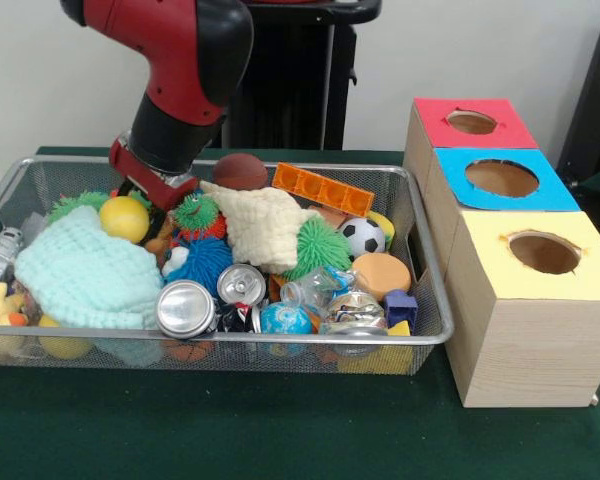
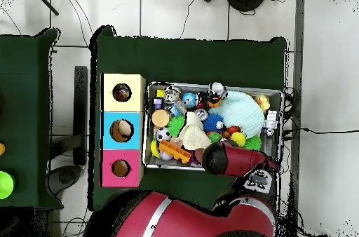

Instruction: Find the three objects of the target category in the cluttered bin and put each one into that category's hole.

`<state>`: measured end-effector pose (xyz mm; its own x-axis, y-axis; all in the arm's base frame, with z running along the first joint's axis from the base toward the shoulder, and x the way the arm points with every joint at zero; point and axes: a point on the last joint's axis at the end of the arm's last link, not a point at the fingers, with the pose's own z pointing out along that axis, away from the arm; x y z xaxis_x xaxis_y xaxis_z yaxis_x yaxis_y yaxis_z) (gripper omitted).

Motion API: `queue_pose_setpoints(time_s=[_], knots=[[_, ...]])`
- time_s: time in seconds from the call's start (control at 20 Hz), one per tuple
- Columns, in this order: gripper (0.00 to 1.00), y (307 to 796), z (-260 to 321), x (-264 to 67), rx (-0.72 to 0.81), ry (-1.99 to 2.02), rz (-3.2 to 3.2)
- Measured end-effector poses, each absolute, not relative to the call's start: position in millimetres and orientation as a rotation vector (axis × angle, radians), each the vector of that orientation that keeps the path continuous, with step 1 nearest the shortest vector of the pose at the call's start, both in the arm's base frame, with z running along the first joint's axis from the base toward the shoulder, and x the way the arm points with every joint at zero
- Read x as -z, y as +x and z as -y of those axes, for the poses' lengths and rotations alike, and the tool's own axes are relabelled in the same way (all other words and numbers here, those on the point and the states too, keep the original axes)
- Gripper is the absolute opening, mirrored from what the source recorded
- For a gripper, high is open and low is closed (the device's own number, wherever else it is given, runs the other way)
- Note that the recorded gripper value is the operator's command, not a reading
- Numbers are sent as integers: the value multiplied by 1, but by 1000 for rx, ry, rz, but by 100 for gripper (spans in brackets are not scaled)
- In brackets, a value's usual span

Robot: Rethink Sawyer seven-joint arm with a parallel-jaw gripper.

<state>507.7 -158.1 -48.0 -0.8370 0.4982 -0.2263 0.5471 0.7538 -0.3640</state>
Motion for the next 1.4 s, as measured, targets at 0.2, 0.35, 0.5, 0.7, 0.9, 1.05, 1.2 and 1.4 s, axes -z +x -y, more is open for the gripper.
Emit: queue_pose_setpoints(time_s=[0.2, 0.35, 0.5, 0.7, 0.9, 1.05, 1.2, 1.4], knots=[[100, 512, 165, 46, 637, 846, -2813], [100, 516, 167, 39, 637, 832, -2803], [100, 520, 169, 32, 637, 817, -2794], [100, 529, 173, 19, 639, 789, -2770], [100, 541, 184, 2, 659, 761, -2734], [100, 550, 193, -7, 673, 743, -2709], [100, 565, 198, -16, 675, 724, -2677], [100, 586, 203, -23, 668, 699, -2638]])
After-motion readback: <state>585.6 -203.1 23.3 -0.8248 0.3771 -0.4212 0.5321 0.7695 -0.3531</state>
